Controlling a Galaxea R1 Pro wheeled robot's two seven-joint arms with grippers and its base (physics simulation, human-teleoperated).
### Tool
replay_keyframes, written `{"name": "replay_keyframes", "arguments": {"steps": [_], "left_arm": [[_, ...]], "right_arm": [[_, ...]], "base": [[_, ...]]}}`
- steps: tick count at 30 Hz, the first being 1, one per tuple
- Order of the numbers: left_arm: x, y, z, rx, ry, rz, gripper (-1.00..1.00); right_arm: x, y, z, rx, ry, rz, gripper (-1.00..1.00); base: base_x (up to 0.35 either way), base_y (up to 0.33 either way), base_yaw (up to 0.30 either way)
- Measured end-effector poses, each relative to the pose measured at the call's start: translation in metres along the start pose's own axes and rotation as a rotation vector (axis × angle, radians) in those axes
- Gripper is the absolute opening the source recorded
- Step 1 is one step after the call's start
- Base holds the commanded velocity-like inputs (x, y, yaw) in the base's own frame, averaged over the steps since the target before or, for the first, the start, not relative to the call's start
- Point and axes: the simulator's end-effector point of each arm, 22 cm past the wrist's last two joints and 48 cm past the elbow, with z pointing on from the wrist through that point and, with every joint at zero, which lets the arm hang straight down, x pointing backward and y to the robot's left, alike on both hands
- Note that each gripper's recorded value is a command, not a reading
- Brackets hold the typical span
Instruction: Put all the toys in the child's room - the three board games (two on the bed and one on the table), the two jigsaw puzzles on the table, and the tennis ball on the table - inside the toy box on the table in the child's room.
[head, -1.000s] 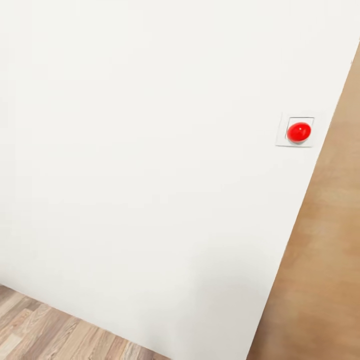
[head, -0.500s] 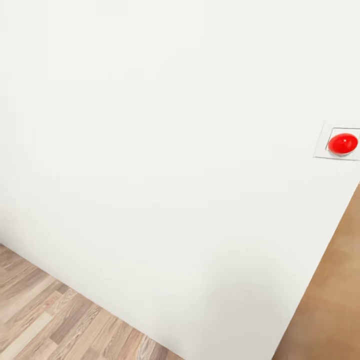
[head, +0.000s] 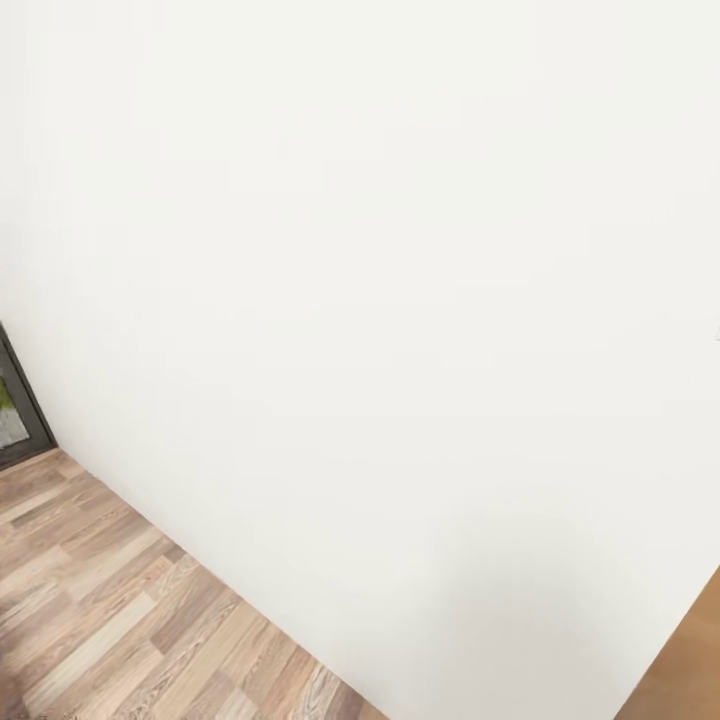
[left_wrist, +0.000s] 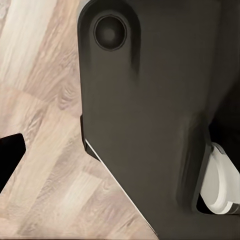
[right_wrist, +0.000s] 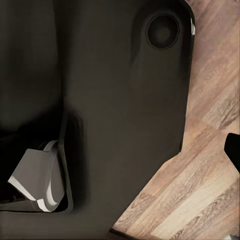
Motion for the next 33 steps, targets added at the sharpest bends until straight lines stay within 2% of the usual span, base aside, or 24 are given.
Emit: {"name": "replay_keyframes", "arguments": {"steps": [15,24,33], "left_arm": [[0.004,0.000,-0.017,0.000,-0.003,0.000,1.00],[-0.009,0.000,-0.027,0.000,-0.071,0.001,1.00],[-0.008,0.001,-0.036,-0.001,-0.081,0.001,1.00]], "right_arm": [[0.004,0.001,-0.017,0.000,0.001,0.000,1.00],[0.007,0.001,-0.026,0.000,0.001,-0.001,1.00],[0.010,0.002,-0.035,0.000,0.001,-0.001,1.00]], "base": [[0.000,0.000,0.276],[0.000,0.000,0.276],[0.000,0.000,0.277]]}}
